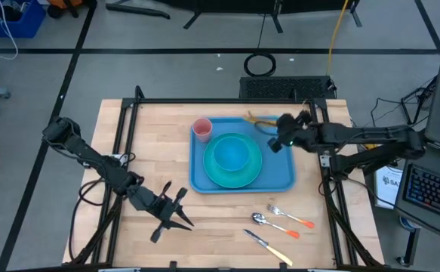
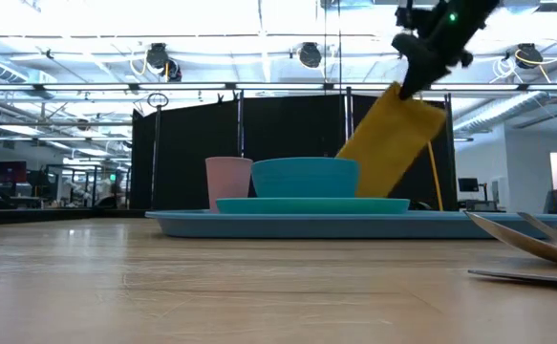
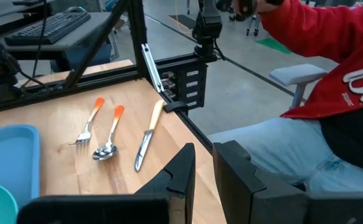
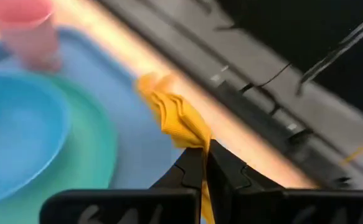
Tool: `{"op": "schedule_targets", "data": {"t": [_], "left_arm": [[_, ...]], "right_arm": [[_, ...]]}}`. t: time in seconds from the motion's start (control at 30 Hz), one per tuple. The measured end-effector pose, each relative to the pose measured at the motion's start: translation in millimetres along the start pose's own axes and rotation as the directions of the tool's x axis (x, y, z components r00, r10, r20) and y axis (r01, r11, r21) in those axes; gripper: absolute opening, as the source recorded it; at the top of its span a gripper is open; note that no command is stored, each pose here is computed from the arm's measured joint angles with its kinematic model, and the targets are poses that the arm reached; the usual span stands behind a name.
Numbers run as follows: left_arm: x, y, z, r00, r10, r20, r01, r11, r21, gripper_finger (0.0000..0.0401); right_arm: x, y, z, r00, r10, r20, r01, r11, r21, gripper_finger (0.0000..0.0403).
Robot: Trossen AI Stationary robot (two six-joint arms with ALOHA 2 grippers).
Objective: Set up tray
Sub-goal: Put the yellow napkin on the blue serving tray to the right of the blue plate
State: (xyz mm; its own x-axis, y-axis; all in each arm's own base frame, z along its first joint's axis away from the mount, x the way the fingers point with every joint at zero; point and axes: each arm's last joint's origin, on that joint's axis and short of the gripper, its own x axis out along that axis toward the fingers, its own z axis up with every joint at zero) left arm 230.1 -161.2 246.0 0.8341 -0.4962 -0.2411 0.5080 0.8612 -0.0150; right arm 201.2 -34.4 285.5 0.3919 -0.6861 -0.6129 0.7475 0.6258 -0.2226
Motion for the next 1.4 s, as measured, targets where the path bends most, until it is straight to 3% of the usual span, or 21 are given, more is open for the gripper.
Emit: {"op": "schedule_targets", "data": {"t": [0.2, 0.33, 0.63, 0.83, 1.13, 1.3, 1.4], "left_arm": [[0, -2, 0, 1.0, -0.005, -0.003, 0.005, 1.0, 0.005, 0.0063], [0, -1, 0, 1.0, 0.003, 0.004, -0.003, 1.0, 0.004, 0.0063], [0, -1, 0, 1.0, 0.021, 0.0, -0.021, 1.0, 0.005, 0.0063], [0, -2, 0, 1.0, 0.016, -0.002, -0.016, 1.0, 0.003, 0.0062], [0, -2, 0, 1.0, 0.015, -0.003, -0.015, 1.0, 0.003, 0.0063], [0, -3, -1, 1.0, 0.014, -0.008, -0.014, 1.0, 0.004, 0.0063], [0, -3, -1, 1.0, 0.014, -0.008, -0.014, 1.0, 0.004, 0.0063]], "right_arm": [[27, 25, -51, 0.98, 0.045, -0.193, -0.047, 0.999, -0.006, 0.0], [35, 39, -75, 0.968, 0.04, -0.248, -0.048, 0.998, -0.027, 0.0], [33, 71, -93, 0.91, 0.255, -0.327, -0.241, 0.967, 0.083, 0.0], [37, 77, -105, 0.849, 0.323, -0.418, -0.283, 0.946, 0.155, 0.0008], [38, 78, -108, 0.846, 0.348, -0.403, -0.316, 0.937, 0.147, 0.0081], [32, 87, -108, 0.78, 0.46, -0.425, -0.425, 0.887, 0.181, 0.0147], [30, 91, -107, 0.774, 0.49, -0.401, -0.451, 0.871, 0.193, 0.0178]]}}
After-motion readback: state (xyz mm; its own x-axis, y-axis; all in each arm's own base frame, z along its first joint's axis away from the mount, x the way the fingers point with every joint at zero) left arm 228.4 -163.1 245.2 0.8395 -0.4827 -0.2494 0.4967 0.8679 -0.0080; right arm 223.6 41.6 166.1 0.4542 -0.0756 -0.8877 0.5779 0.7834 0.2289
